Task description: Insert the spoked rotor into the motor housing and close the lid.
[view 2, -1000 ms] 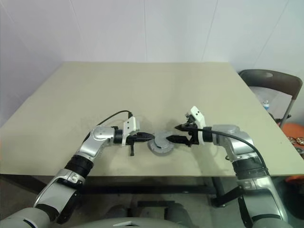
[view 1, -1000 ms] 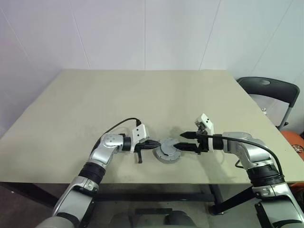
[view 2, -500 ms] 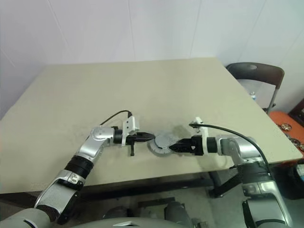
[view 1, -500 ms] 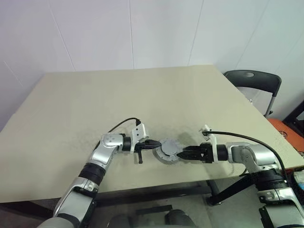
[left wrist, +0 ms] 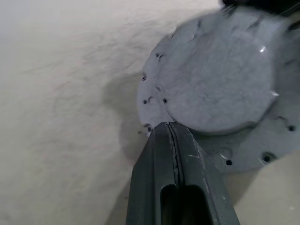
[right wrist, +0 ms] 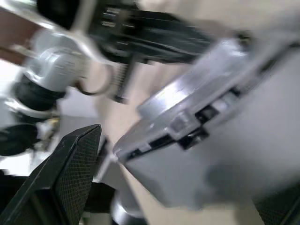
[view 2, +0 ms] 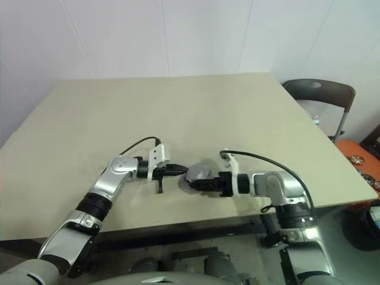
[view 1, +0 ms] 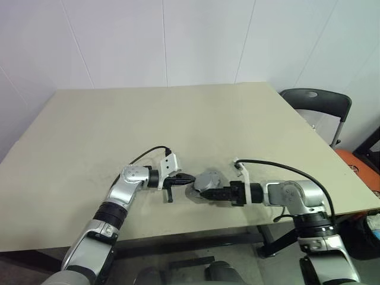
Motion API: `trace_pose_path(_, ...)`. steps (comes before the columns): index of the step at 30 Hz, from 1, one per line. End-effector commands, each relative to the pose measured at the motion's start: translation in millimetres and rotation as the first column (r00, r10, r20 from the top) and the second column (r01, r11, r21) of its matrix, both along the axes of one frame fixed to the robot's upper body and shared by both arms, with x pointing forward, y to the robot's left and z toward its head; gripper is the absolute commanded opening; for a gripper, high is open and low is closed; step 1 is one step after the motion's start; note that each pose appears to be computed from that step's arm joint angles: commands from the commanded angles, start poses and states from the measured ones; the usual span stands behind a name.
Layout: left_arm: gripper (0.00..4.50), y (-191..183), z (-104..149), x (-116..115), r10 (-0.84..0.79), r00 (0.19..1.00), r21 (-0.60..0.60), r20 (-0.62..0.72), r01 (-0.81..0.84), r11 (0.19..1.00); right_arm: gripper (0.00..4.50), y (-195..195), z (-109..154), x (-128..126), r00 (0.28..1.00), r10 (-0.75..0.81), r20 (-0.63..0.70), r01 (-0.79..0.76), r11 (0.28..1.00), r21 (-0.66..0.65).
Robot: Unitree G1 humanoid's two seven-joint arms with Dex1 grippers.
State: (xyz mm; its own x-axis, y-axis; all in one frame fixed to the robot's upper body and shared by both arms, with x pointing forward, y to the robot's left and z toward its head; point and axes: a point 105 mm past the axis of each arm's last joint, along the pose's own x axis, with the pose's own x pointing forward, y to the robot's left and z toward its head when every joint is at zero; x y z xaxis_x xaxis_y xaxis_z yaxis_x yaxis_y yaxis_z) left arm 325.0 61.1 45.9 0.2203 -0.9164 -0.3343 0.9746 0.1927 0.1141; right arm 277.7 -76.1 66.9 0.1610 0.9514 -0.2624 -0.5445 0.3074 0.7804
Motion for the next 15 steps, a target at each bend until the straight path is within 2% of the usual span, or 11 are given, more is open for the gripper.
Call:
trace_pose_path(1, 0.0, -15.6, -23.7, -19.7, -0.093, 0.993, 0.055, -0.07, 0.097, 0.994, 4.48, 8.7, 36.1, 12.1, 0.991, 0.007, 0.132, -0.018, 0.996, 0.082)
trace_pose_path(5, 0.0, -13.6, -25.4, -19.6, -0.086, 0.994, 0.059, -0.07, 0.09, 0.994, 4.48, 5.8, 28.3, 15.4, 0.989, -0.004, 0.151, 0.0, 1.0, 0.026)
trace_pose_path(15, 0.0, -12.0, -24.2, -17.6, -0.072, 0.995, 0.052, -0.065, 0.075, 0.996, 4.48, -0.7, 23.3, 22.2, 0.985, -0.031, 0.171, 0.031, 1.0, -0.001)
